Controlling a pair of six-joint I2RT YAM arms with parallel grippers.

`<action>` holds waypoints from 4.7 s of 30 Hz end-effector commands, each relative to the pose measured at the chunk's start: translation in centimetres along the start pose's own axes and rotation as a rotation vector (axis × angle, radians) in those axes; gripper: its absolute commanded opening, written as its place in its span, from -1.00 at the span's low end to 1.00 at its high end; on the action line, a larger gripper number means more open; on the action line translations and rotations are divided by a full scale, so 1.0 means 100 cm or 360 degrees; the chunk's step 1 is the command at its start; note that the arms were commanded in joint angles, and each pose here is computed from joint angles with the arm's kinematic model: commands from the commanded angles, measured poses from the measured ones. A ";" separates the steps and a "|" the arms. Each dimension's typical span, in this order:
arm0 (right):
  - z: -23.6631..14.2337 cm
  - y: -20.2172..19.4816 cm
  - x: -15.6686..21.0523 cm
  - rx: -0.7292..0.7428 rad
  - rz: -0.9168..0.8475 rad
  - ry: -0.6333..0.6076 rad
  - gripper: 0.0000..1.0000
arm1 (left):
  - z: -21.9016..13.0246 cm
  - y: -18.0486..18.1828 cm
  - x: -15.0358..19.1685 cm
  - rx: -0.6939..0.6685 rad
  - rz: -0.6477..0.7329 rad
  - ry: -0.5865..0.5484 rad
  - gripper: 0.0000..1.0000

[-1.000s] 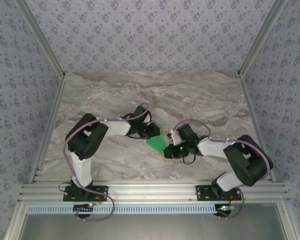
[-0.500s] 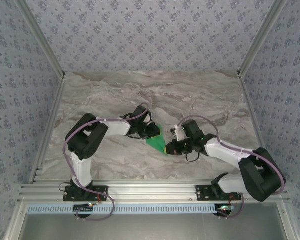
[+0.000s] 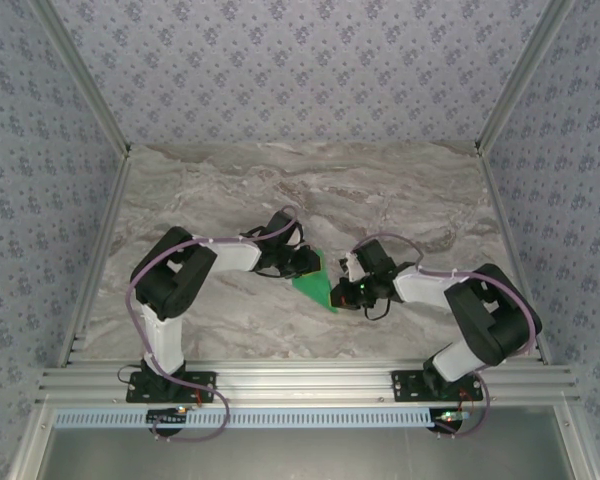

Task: Fold a paper plane with a square sheet of paper (fold left side to right side)
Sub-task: Fourth fold the wing at the center of the table.

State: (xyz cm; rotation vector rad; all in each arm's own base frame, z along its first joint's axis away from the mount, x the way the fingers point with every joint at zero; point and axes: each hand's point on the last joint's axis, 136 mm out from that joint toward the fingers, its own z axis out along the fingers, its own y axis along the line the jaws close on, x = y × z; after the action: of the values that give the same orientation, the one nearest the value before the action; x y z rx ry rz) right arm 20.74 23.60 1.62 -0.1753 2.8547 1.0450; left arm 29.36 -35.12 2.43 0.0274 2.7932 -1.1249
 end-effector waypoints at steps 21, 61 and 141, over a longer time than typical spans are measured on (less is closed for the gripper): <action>0.002 -0.061 0.037 0.0448 0.0165 0.0193 -1.00 | -0.025 -0.052 0.053 0.0184 0.0311 0.0063 -0.79; 0.002 -0.076 0.062 0.0635 0.0131 0.0363 -1.00 | 0.002 0.039 0.004 -0.0069 0.0276 -0.0015 -0.83; 0.010 -0.058 0.048 0.0630 0.0024 0.0377 -1.00 | -0.004 0.001 0.012 -0.0170 0.0689 0.0146 -0.80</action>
State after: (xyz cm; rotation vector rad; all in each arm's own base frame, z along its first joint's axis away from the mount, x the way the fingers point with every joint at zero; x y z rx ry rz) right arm 21.17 24.33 1.27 -0.2714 2.9679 0.7979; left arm 27.27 -33.98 2.14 0.6311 2.7674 -0.8938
